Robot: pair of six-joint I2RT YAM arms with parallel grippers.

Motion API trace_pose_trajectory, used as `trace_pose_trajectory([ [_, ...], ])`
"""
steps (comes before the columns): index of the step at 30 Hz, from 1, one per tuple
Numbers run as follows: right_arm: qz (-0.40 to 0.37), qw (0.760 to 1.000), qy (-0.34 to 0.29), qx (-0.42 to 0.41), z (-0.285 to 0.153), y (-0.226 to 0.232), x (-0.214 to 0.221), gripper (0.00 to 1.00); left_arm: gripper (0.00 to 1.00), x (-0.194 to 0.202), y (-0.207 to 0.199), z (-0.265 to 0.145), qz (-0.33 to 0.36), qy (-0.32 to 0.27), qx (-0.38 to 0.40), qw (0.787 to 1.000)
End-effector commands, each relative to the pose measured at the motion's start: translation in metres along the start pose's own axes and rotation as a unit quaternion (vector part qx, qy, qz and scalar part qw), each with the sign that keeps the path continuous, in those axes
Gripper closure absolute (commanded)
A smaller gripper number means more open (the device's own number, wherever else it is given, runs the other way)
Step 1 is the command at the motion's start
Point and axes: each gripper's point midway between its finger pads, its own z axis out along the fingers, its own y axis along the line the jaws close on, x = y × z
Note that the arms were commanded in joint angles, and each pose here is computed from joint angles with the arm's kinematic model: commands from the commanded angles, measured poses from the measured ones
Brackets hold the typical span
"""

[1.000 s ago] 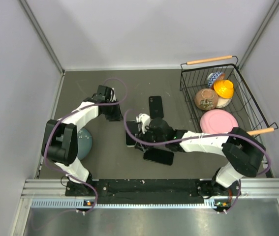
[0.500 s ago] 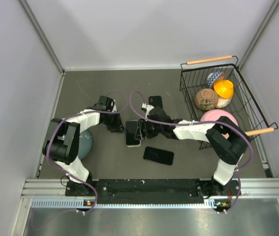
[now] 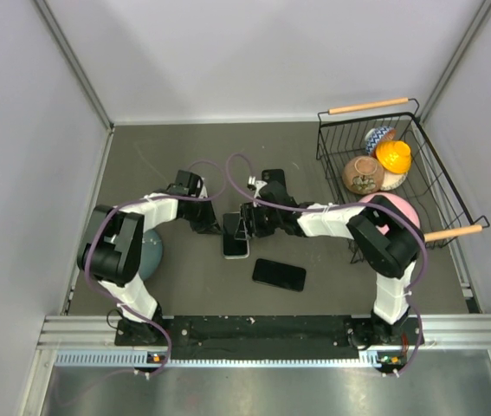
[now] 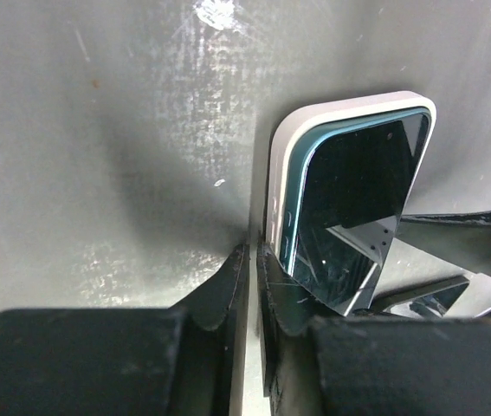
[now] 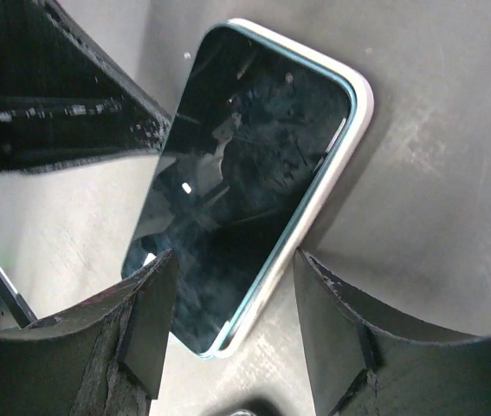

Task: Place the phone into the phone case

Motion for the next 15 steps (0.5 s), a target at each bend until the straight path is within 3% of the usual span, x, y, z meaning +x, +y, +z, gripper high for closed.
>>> trace_pose_trajectory([
  [1, 0.025, 1.0, 0.001, 0.001, 0.015, 0.001, -0.004, 0.44, 0.88, 0.01, -0.004, 0.014, 0.0, 0.018, 0.011, 1.0],
  [8, 0.068, 0.993, -0.044, -0.091, 0.011, 0.037, -0.028, 0.44, 0.98, 0.023, -0.01, 0.015, 0.008, 0.032, 0.019, 0.999],
  [15, 0.114, 0.969, -0.096, -0.194, -0.006, 0.062, -0.05, 0.44, 0.99, 0.025, 0.001, 0.007, 0.015, 0.018, -0.008, 1.0],
])
